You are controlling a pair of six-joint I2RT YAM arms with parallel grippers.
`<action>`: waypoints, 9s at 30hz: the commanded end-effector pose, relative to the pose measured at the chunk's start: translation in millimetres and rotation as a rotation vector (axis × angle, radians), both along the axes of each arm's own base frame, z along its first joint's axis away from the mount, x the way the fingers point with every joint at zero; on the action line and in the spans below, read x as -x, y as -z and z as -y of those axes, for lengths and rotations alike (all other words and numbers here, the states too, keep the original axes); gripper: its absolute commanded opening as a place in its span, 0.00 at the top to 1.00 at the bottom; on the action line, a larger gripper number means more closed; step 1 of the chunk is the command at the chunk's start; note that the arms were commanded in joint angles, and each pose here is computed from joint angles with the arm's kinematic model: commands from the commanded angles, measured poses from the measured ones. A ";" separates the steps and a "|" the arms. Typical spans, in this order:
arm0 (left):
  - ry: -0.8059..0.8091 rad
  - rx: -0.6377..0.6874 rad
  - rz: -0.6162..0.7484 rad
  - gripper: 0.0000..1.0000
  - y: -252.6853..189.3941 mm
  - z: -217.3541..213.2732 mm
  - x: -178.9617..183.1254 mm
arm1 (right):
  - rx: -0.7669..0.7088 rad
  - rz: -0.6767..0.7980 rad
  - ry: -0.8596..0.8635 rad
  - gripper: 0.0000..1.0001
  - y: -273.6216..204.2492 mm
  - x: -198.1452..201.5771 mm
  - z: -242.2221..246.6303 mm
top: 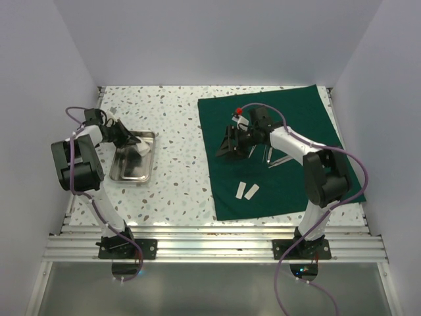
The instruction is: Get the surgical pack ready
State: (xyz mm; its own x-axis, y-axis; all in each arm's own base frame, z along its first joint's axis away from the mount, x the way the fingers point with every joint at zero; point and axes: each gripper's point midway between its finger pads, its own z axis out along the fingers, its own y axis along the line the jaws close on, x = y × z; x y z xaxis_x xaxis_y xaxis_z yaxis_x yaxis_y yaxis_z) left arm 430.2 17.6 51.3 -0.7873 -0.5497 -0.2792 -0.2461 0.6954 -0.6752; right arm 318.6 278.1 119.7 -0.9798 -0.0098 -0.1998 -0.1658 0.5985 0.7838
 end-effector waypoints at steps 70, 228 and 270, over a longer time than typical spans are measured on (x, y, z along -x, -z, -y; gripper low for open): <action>0.587 -0.110 0.131 0.40 -83.9 214.7 115.2 | 0.160 -0.147 0.334 0.55 71.8 82.6 92.9; 0.332 -0.157 0.005 0.45 -61.2 130.5 98.8 | 0.239 -0.245 0.390 0.51 104.2 91.6 108.8; 0.356 -0.123 -0.025 0.46 -49.1 136.1 97.1 | 0.270 -0.134 0.334 0.65 106.4 48.9 123.3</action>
State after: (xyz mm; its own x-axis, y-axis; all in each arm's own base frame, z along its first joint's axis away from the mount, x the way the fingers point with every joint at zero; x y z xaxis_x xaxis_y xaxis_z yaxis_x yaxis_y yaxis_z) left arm 323.4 -114.9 93.1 -0.9397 -0.2193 -0.2623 -0.0348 0.8246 -0.5647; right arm 260.8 156.8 19.3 -0.9497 0.3072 -0.0606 0.2101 0.7687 0.6042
